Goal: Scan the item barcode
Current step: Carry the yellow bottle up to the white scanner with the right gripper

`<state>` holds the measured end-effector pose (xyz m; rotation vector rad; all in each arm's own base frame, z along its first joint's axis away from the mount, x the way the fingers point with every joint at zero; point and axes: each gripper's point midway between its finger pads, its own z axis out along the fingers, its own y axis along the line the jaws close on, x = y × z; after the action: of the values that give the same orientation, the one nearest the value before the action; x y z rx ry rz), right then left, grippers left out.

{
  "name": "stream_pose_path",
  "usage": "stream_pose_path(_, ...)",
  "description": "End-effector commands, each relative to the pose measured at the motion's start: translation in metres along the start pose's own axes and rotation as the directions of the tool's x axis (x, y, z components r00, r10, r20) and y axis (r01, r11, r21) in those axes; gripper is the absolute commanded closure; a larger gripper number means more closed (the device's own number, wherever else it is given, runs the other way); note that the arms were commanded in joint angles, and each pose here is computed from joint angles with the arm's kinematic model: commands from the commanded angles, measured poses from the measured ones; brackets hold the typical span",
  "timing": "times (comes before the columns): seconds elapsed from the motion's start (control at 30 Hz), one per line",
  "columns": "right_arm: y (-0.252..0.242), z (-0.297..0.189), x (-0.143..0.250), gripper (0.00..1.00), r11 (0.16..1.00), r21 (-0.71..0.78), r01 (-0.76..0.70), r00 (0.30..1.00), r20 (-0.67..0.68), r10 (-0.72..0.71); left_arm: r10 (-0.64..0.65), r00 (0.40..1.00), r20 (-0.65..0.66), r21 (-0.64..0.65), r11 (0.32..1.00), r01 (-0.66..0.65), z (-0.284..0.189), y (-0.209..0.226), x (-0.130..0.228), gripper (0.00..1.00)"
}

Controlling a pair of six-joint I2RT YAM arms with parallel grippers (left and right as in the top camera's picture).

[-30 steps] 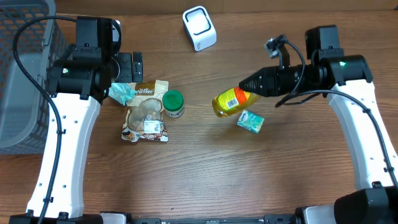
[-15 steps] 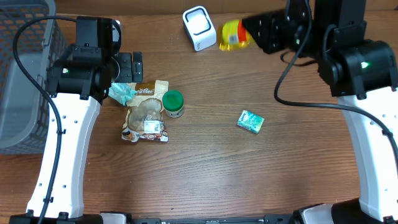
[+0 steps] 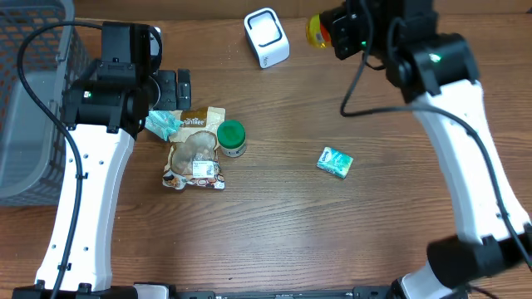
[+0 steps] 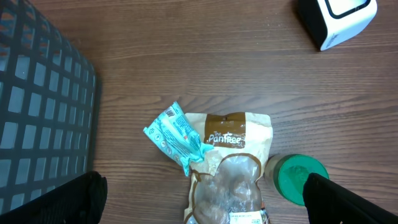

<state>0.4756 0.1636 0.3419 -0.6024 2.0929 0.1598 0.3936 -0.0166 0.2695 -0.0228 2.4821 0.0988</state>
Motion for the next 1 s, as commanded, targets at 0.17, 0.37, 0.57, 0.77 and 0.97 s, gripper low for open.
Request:
stream_pose_path(0.17, -0.001, 0.048, 0.009, 0.96, 0.983, -0.002, 0.182, 0.983, -0.027, -0.182, 0.011, 1.000, 0.007, -0.011, 1.000, -0.011, -0.001, 0.003, -0.003, 0.00)
stream_pose_path(0.37, 0.001, 0.087, 0.005, 0.96, 0.959, 0.068, 0.277, 0.961, -0.015, -0.276, 0.011, 1.000, 0.007, -0.011, 1.000, -0.011, -0.001, 0.003, -0.003, 0.00)
stream_pose_path(0.57, 0.014, 0.132, 0.009, 0.96, 0.893, 0.197, 0.404, 0.915, -0.067, -0.399, 0.011, 1.000, 0.007, -0.011, 1.000, -0.011, -0.001, 0.003, -0.003, 0.00)
stream_pose_path(0.77, 0.033, 0.173, 0.005, 0.96, 0.807, 0.397, 0.436, 0.894, -0.089, -0.439, 0.011, 1.000, 0.007, -0.011, 1.000, -0.011, -0.001, 0.003, -0.003, 0.00)
stream_pose_path(0.97, 0.051, 0.207, 0.017, 0.96, 0.705, 0.525, 0.476, 0.864, -0.132, -0.485, 0.011, 1.000, 0.007, -0.011, 1.000, -0.011, -0.001, 0.003, -0.004, 0.00)
